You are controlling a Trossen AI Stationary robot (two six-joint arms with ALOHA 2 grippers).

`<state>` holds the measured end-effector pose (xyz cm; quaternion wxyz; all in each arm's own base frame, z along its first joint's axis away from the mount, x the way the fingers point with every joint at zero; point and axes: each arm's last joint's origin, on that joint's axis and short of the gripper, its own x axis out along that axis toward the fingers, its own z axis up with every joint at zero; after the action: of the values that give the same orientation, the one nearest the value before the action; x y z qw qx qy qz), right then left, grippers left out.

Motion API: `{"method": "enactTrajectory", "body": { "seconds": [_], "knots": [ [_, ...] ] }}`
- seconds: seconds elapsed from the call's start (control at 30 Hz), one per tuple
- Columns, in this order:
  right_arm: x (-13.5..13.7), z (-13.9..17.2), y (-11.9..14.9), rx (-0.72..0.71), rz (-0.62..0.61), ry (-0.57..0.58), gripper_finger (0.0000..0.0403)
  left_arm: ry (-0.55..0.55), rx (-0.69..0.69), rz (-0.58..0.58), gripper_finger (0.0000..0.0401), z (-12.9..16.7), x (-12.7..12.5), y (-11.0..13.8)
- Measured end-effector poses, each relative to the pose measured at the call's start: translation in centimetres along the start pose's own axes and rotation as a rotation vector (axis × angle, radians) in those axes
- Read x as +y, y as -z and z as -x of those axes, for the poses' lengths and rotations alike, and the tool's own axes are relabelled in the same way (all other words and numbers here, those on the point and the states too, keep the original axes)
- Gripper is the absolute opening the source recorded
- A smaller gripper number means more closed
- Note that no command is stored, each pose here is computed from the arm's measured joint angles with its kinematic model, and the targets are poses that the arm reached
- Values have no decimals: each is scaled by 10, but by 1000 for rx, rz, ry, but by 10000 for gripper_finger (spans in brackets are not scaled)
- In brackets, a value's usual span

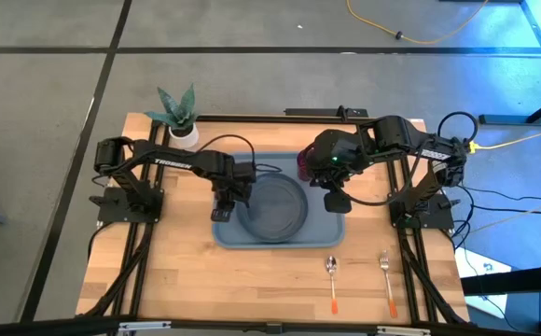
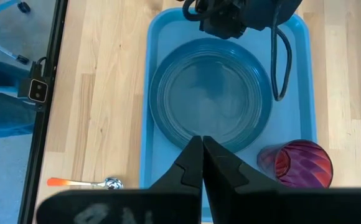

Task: Pick and place plate/cup/fork/spoon on tray
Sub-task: Adjust the dark blue plate on the blue tray

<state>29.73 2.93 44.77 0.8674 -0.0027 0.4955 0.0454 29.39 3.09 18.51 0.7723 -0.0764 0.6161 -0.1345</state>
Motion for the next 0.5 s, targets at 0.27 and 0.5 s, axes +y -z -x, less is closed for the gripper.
{"method": "enactTrajectory", "body": {
  "seconds": [0.27, 0.5],
  "knots": [
    [0, 0, 0, 2, 0, 0, 10, 7, 35, -1, 0, -16, 3, -3],
    [0, 0, 1, 7, 7, 0, 10, -3, -22, -40, 0, -21, 0, -11]
  ]
}}
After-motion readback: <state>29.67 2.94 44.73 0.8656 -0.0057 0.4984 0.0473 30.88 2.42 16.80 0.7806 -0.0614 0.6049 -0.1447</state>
